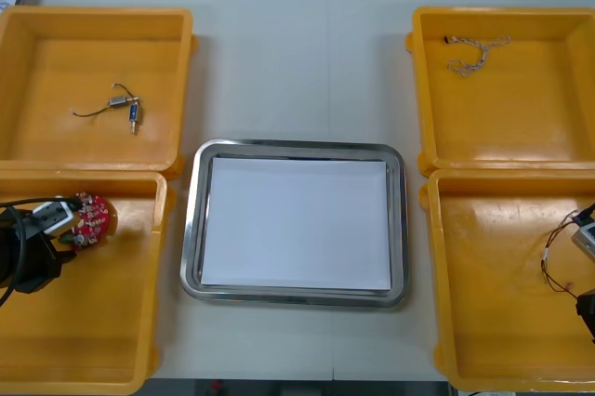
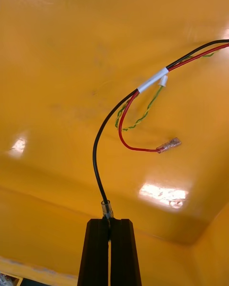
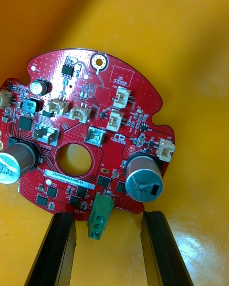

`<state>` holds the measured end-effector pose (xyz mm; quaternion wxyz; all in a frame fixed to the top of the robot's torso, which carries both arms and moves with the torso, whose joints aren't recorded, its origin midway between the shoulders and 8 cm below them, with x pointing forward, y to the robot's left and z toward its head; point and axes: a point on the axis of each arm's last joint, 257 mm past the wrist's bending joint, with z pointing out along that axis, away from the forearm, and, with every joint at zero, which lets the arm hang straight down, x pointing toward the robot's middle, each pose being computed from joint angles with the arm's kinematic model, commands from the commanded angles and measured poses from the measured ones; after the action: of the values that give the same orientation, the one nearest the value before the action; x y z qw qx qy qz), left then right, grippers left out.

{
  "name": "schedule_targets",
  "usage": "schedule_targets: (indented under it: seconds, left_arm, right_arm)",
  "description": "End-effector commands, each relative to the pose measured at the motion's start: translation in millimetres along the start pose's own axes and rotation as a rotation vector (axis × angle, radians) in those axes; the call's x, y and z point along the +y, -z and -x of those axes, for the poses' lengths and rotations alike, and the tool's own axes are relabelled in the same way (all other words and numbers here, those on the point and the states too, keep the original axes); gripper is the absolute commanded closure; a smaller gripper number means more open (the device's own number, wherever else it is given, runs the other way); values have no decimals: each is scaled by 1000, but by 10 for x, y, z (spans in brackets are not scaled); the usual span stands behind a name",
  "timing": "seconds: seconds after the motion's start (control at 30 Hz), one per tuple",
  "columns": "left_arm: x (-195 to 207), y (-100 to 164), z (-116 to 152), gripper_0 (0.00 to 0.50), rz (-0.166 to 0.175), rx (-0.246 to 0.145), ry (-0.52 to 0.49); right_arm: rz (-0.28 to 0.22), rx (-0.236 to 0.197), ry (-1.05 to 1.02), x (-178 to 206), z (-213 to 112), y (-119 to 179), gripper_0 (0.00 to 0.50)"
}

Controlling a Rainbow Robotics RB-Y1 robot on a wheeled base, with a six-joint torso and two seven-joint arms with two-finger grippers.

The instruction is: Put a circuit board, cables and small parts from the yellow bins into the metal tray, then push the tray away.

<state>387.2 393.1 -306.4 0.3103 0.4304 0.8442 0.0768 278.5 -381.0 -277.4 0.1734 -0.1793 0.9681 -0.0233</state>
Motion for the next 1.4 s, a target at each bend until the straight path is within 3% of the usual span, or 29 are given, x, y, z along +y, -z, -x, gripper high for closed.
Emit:
schedule_targets:
  seconds: [0.03,0.07,0.1,0.13,0.17,0.53,0.77,0.9,0.93,1.0,1.4]
  left_arm:
    - [-80,-44,26,102,-4,-7,-184]
    - [-73,-45,42,104,-2,-10,-184]
    - [-76,-46,59,105,-3,-14,-186]
    - [-70,-45,52,109,-2,-12,-184]
    - [-68,-45,49,130,-1,-11,-185]
    - [-55,-42,173,146,-4,-44,-177]
    - [-50,-42,205,154,-3,-53,-175]
    - [-53,-44,208,287,-3,-54,-174]
    - [-50,-44,210,381,-2,-55,-173]
    - [-50,-44,210,497,-2,-55,-173]
    - [-65,-46,215,500,-5,-58,-170]
  right_arm:
    - [1,-13,-13,39,-40,63,446]
    - [0,-18,-13,36,-29,63,446]
    - [-2,-24,-11,28,-11,65,102]
    - [-2,-24,-12,29,-14,63,20]
    - [-5,-26,-13,23,-8,64,0]
    - [-5,-61,-26,14,139,98,0]
    - [6,-95,-185,39,382,128,0]
    - [25,-88,-275,49,469,117,0]
    - [30,-83,-322,40,504,116,0]
    - [36,-82,-359,38,537,114,0]
    - [36,-52,-719,12,712,63,0]
